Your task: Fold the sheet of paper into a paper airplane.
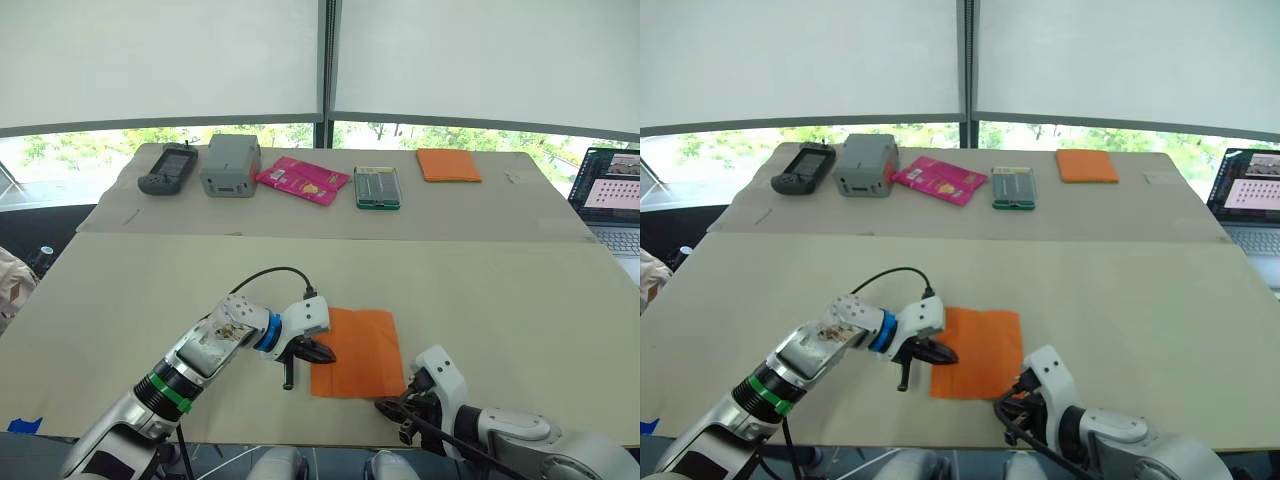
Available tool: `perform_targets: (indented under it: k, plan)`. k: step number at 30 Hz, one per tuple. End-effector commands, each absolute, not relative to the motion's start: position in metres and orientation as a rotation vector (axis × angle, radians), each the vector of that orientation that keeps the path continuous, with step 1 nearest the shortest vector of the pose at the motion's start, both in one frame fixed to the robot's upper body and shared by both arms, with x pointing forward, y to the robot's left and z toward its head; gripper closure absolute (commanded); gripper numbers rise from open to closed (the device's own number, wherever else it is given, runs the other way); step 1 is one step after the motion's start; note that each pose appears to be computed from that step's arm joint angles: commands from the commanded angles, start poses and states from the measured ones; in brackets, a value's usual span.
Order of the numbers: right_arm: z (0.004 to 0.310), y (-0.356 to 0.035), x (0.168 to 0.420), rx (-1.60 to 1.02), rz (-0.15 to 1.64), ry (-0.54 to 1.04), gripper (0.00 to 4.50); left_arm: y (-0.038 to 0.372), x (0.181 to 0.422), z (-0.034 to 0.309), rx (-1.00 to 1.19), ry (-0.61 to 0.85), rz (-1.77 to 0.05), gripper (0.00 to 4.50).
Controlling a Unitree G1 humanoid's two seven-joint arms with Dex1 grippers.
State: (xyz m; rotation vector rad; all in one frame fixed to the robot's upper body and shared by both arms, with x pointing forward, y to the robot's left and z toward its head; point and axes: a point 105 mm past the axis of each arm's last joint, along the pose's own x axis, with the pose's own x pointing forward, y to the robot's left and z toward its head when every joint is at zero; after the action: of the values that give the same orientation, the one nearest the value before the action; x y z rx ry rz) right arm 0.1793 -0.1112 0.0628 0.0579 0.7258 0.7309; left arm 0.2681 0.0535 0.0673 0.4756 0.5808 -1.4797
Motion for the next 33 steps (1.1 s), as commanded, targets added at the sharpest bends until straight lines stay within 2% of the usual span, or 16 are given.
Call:
perform_targets:
  k: [1,7,13,18,23,33]
  plan:
    - [0.073,-0.119,0.185,0.032,0.653,0.622,4.45,0.060,0.257,0.045,0.487,0.710,-1.516,4.50]
    - [0.075,-0.127,0.187,0.025,0.573,0.469,4.45,0.059,0.258,0.045,0.503,0.716,-1.545,4.50]
    - [0.084,-0.122,0.196,0.026,0.571,0.292,4.45,0.058,0.260,0.045,0.514,0.713,-1.557,4.50]
    - [0.086,-0.123,0.202,-0.032,0.589,0.205,4.45,0.059,0.261,0.045,0.513,0.712,-1.557,4.50]
    - [0.091,-0.114,0.200,-0.056,0.695,0.167,4.45,0.060,0.262,0.045,0.508,0.712,-1.544,4.50]
    - [0.085,-0.098,0.200,-0.117,1.023,0.220,4.45,0.067,0.259,0.046,0.482,0.716,-1.490,4.50]
